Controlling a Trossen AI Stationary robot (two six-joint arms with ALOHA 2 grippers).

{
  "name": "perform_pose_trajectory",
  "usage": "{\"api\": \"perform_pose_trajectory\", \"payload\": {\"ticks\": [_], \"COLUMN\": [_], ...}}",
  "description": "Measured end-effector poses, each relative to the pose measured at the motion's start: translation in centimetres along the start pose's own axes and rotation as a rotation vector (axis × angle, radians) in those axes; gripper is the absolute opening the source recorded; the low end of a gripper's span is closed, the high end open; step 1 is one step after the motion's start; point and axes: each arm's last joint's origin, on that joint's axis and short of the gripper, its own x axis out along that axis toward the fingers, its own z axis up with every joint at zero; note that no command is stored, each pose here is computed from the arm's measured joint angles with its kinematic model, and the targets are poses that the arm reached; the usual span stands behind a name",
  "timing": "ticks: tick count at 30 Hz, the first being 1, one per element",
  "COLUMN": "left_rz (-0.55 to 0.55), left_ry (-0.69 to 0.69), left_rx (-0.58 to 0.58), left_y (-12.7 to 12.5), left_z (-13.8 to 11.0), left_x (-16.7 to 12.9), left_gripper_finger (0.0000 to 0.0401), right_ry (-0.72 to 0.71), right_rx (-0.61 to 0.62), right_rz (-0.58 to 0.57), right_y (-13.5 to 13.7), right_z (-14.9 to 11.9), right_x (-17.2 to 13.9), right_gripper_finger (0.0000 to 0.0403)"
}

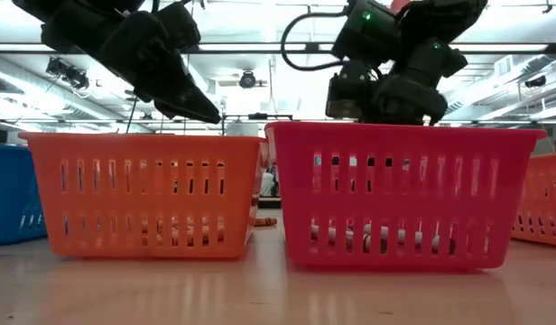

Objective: Sort crayons
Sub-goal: Put the black crayon into the blue bin

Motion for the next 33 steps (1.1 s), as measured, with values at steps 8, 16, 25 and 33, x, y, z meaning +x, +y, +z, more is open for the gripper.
{"api": "perform_pose_trajectory", "payload": {"ticks": [8,16,25,33], "left_rz": [-0.003,-0.001,-0.002,-0.003], "left_ry": [0.0,0.0,-0.001,-0.014], "left_rx": [0.001,-0.001,-0.013,-0.015], "left_y": [-0.1,0.0,-0.1,-0.1], "left_z": [0.0,0.0,0.0,0.2], "left_x": [0.0,0.0,0.0,0.0], "left_gripper_finger": [0.0149,0.0149,0.0149,0.0149], "right_ry": [-0.041,-0.062,-0.105,-0.038], "right_rx": [-0.016,-0.019,-0.027,-0.056], "right_rz": [0.045,0.081,0.115,0.072], "right_y": [1.6,3.0,4.5,5.3], "right_z": [0.1,0.1,0.1,1.1], "right_x": [0.1,0.1,0.6,2.5], "right_gripper_finger": [0.015,0.0149,0.0149,0.0149]}}
